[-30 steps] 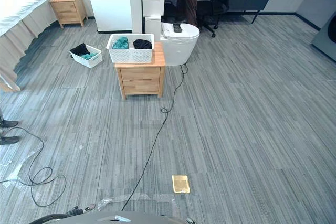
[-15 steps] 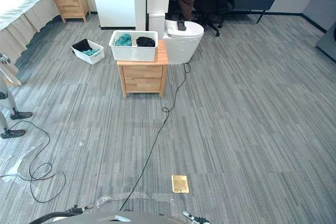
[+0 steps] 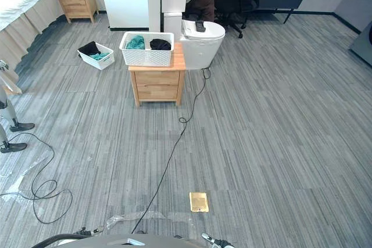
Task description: Pick up the laundry basket with both hands and put the clothes into the washing machine.
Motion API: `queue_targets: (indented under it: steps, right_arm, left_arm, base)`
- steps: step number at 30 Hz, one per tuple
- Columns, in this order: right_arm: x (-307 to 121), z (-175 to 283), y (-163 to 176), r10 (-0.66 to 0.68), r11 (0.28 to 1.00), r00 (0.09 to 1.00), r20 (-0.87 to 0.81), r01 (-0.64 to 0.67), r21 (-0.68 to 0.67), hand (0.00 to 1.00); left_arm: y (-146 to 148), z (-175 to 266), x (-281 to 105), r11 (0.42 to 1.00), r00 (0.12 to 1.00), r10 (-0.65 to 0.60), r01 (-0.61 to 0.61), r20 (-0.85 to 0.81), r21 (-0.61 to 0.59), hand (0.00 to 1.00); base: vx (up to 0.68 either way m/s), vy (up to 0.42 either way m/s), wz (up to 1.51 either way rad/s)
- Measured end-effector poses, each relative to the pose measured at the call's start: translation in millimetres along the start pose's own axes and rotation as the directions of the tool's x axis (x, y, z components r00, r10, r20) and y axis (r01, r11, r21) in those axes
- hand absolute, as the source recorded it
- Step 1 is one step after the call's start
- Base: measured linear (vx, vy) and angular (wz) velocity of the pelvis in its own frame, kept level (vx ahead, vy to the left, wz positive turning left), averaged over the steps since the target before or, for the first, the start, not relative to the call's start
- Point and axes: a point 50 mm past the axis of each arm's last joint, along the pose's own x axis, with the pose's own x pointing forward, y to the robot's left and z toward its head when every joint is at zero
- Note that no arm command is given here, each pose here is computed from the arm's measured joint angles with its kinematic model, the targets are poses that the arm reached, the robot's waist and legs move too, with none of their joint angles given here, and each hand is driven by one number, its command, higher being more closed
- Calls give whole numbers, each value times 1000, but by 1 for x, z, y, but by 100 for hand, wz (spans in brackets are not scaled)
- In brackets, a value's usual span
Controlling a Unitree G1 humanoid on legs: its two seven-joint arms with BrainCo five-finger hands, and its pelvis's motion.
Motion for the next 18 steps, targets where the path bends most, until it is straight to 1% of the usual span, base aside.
queue_targets:
  steps: [5,9,10,12,15,16,18]
  right_arm:
    - [1,9,4,10,1000,1000,22,-10,-12,0]
    - [1,10,4,7,1000,1000,26,-7,-13,0]
    - [0,13,1,0,1000,999,43,0,-6,0]
    - [-2,24,4,7,1000,994,106,-6,-2,0]
    - [-2,19,8,15,1000,995,99,-16,14,0]
    - [-2,8,7,6,998,998,63,-9,57,0]
    - [-1,-2,3,-10,994,1000,9,9,106,0]
  left_arm:
    - [1,3,0,1000,1000,1,-1,8,10,0]
    - [-2,13,1,999,999,-12,10,40,45,0]
    - [-7,17,0,999,998,-24,22,54,39,0]
    - [-6,22,1,999,998,-23,21,66,28,0]
    - [-3,27,1,999,997,-12,9,79,30,0]
    - [-13,41,1,999,993,-36,33,111,30,0]
    - [-24,53,1,998,989,-66,63,130,28,0]
  base:
    - [-20,-12,-17]
    - [55,34,31]
    - [128,80,22]
    - [173,80,19]
    - [381,38,30]
    - [675,-35,56]
    - [782,-95,49]
